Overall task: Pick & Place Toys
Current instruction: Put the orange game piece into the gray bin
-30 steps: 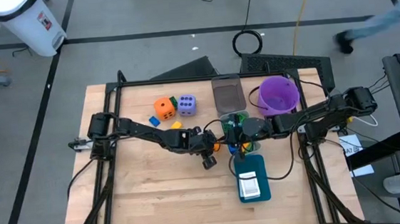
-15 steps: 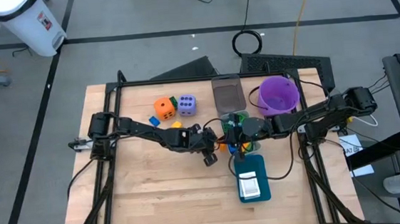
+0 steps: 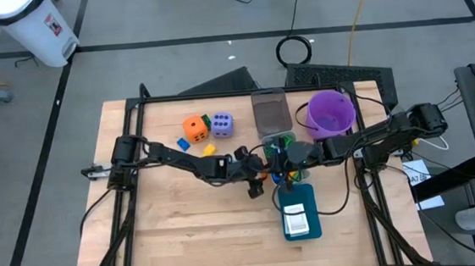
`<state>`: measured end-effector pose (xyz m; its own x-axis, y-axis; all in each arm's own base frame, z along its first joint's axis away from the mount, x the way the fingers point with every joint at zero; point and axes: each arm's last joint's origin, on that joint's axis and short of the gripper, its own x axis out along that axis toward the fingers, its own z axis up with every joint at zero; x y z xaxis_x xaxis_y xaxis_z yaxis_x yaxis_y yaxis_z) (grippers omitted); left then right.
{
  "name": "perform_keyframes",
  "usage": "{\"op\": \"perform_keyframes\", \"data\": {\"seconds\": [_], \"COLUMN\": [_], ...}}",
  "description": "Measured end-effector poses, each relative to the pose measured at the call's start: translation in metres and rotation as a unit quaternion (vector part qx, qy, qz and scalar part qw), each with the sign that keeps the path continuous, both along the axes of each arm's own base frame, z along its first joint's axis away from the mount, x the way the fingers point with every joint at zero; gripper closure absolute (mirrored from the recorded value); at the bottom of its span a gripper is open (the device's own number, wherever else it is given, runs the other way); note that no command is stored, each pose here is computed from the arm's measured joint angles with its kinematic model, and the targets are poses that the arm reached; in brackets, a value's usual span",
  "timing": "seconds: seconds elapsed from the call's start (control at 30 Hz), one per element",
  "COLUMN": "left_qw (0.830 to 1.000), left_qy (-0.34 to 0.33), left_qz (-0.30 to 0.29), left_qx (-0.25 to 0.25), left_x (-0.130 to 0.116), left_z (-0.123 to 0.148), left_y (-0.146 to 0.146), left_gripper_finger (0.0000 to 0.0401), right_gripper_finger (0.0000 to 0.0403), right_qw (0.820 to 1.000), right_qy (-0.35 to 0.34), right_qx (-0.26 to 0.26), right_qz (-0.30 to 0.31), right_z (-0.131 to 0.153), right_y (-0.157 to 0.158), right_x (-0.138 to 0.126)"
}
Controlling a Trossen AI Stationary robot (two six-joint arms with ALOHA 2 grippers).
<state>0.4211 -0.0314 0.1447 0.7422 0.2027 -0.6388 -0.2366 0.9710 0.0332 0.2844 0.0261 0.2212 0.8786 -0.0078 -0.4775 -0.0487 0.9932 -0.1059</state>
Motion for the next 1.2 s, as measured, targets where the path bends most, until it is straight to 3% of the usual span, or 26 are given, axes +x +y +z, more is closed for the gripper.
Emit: {"op": "perform_keyframes", "data": {"seconds": [0.4,0.8,0.97,1.2], "left_qw": [1.0,1.0,1.0,0.999], "left_qy": [-0.004,-0.001,0.015,0.036], "left_qz": [-0.008,-0.018,-0.02,-0.032], "left_qx": [0.022,0.017,0.019,0.022], "left_x": [0.003,0.003,-0.002,-0.02], "left_z": [-0.004,-0.005,0.002,0.036], "left_y": [0.004,0.003,0.004,-0.002], "left_gripper_finger": [0.0157,0.0286,0.0286,0.028], "right_gripper_finger": [0.039,0.039,0.039,0.039], "right_qw": [1.0,1.0,1.0,1.0], "right_qy": [0.009,0.012,0.008,0.005], "right_qx": [-0.001,-0.001,-0.001,-0.003], "right_qz": [-0.003,-0.003,-0.004,-0.007], "right_z": [-0.002,-0.002,0.0,0.002], "right_y": [-0.001,0.0,-0.001,-0.001], "right_x": [-0.001,-0.001,0.0,0.0]}}
